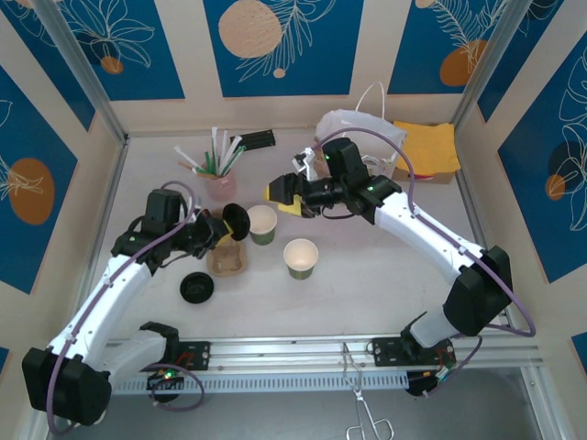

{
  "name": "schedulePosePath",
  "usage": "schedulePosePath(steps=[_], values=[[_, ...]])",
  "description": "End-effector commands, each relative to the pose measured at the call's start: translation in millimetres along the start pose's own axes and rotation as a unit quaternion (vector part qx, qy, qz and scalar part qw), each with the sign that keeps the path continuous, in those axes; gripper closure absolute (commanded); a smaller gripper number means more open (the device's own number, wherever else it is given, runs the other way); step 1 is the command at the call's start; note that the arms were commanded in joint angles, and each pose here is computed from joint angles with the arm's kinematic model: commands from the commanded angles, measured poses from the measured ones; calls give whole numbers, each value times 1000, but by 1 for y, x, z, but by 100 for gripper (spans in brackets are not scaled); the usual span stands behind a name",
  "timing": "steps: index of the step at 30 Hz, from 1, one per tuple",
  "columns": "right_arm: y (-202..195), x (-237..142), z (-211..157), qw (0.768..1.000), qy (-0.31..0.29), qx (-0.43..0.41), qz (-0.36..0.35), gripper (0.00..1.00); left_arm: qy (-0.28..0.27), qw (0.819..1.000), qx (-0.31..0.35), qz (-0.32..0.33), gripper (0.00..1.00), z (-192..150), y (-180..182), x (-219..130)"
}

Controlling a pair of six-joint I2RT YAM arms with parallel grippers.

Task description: Pack the takeout coffee

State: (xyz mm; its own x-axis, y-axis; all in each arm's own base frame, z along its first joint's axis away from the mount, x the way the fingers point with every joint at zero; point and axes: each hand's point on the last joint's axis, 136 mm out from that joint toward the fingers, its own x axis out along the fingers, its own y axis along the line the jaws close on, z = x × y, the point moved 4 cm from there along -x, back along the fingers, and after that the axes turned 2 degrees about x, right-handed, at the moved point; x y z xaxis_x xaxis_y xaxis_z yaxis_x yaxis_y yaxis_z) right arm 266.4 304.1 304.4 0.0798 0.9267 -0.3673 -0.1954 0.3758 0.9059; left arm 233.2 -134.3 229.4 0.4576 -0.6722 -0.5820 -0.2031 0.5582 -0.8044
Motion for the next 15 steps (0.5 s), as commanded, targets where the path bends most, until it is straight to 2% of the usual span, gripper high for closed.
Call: schedulePosePath(steps=[1,8,15], values=[[18,7,0,996,35,30,74,24,0,997,17,-74,98,4,-22,-6],[16,20,6,989,51,75,121,24,-1,989,17,-147,99,13,-39,-8],[10,30,5,984,60,104,130,24,-6,987,23,-156,99,19,-46,-11]])
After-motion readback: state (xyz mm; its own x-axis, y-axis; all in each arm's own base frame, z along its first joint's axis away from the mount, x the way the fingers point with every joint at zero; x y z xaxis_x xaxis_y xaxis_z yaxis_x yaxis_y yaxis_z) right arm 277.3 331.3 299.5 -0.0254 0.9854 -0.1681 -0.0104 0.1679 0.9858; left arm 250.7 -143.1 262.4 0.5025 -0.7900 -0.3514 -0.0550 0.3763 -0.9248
